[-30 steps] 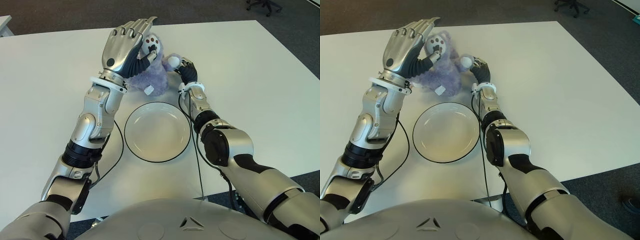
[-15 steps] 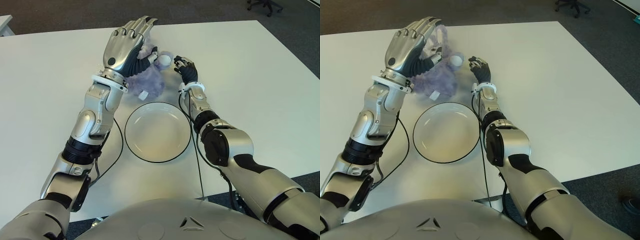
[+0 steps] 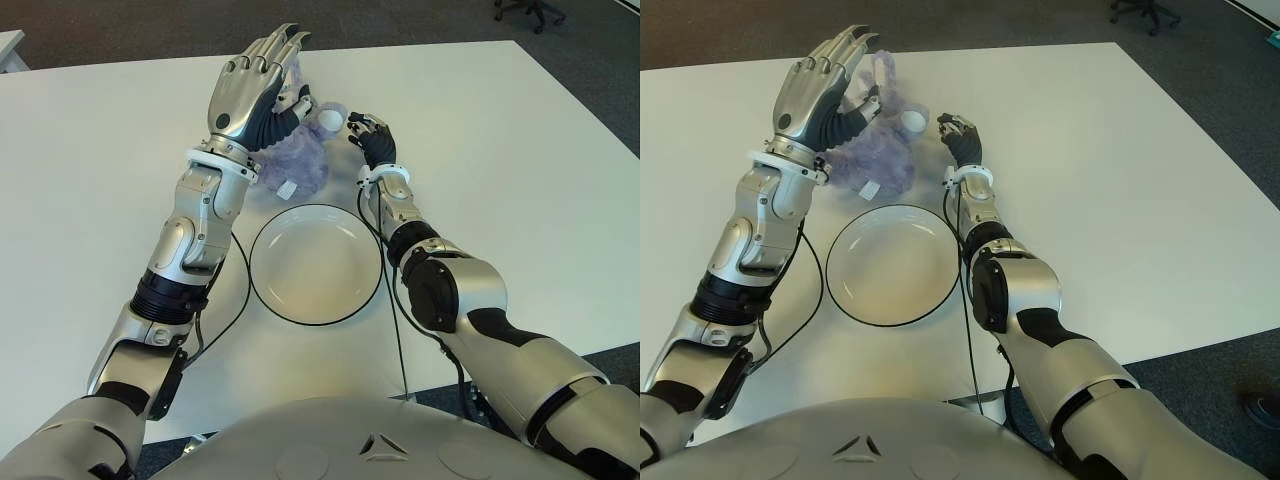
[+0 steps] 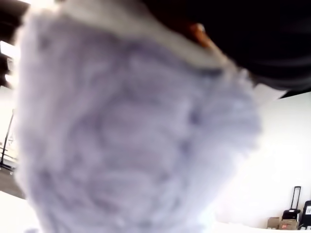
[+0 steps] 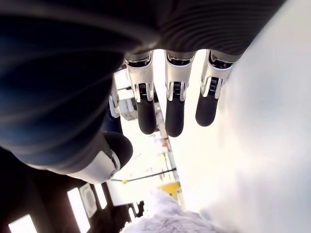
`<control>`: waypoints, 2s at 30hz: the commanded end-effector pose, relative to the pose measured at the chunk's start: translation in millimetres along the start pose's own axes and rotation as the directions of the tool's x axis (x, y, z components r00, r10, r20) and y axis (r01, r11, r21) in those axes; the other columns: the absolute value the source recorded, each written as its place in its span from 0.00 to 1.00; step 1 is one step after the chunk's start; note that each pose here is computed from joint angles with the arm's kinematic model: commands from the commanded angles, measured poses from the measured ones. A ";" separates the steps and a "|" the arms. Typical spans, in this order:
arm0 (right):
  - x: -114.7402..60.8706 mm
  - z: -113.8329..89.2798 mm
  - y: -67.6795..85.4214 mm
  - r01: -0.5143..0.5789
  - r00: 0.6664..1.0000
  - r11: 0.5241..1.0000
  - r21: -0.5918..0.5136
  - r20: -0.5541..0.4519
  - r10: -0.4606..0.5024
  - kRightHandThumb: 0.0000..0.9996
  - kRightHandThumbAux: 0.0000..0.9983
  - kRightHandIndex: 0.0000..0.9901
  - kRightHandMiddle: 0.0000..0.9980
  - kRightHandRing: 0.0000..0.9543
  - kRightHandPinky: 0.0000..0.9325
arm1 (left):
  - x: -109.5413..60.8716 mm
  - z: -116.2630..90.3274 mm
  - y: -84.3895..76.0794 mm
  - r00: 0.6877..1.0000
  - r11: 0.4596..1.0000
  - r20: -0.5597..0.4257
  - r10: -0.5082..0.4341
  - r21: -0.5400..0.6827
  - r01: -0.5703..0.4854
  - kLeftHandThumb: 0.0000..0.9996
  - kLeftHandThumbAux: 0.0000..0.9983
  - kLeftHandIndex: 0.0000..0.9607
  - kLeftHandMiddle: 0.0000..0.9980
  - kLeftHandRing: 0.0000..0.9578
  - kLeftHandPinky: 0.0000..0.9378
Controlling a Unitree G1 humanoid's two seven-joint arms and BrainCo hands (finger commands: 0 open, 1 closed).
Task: Put the doll into the plate.
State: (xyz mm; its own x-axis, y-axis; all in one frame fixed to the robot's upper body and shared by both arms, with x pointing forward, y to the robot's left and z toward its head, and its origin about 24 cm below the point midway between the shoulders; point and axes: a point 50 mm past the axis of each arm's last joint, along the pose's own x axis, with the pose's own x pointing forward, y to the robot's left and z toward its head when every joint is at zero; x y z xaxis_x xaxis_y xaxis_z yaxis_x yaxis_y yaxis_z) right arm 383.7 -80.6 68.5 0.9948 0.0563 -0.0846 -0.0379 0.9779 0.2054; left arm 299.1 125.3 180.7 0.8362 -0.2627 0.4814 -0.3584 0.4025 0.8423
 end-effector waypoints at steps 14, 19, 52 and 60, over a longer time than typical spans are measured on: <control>-8.6 -23.5 13.2 -0.022 0.995 0.998 0.065 -0.094 0.028 0.72 0.73 0.41 0.20 0.20 0.24 | 0.3 -6.2 -7.0 0.999 0.998 -0.027 -0.021 -0.057 0.020 0.59 0.34 0.03 0.12 0.20 0.30; -8.4 -23.3 12.5 -0.026 0.995 0.997 0.074 -0.094 0.032 0.71 0.73 0.41 0.19 0.18 0.21 | -1.4 -7.5 -6.5 0.998 0.998 -0.020 -0.062 0.017 0.062 0.57 0.31 0.04 0.13 0.23 0.35; -6.8 -20.6 19.5 -0.065 0.992 0.996 0.062 -0.105 0.072 0.71 0.73 0.40 0.17 0.15 0.18 | -37.4 3.1 -15.7 0.979 0.983 -0.144 -0.144 0.089 0.158 0.54 0.29 0.03 0.12 0.21 0.30; -9.1 -25.1 12.7 -0.058 0.993 0.993 0.103 -0.099 0.069 0.72 0.74 0.40 0.16 0.15 0.16 | -42.1 2.9 -20.2 0.976 0.984 -0.156 -0.150 0.074 0.163 0.52 0.29 0.03 0.11 0.19 0.26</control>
State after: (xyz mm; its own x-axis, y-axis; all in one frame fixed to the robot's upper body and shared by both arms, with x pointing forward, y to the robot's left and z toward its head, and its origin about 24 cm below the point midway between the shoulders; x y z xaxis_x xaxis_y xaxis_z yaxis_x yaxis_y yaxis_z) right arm 384.1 -80.3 68.0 0.9906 0.1056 -0.0866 -0.0799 0.9624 0.2594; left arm 272.5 126.8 155.3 0.9193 -0.1782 0.3508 -0.2882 0.3021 0.9087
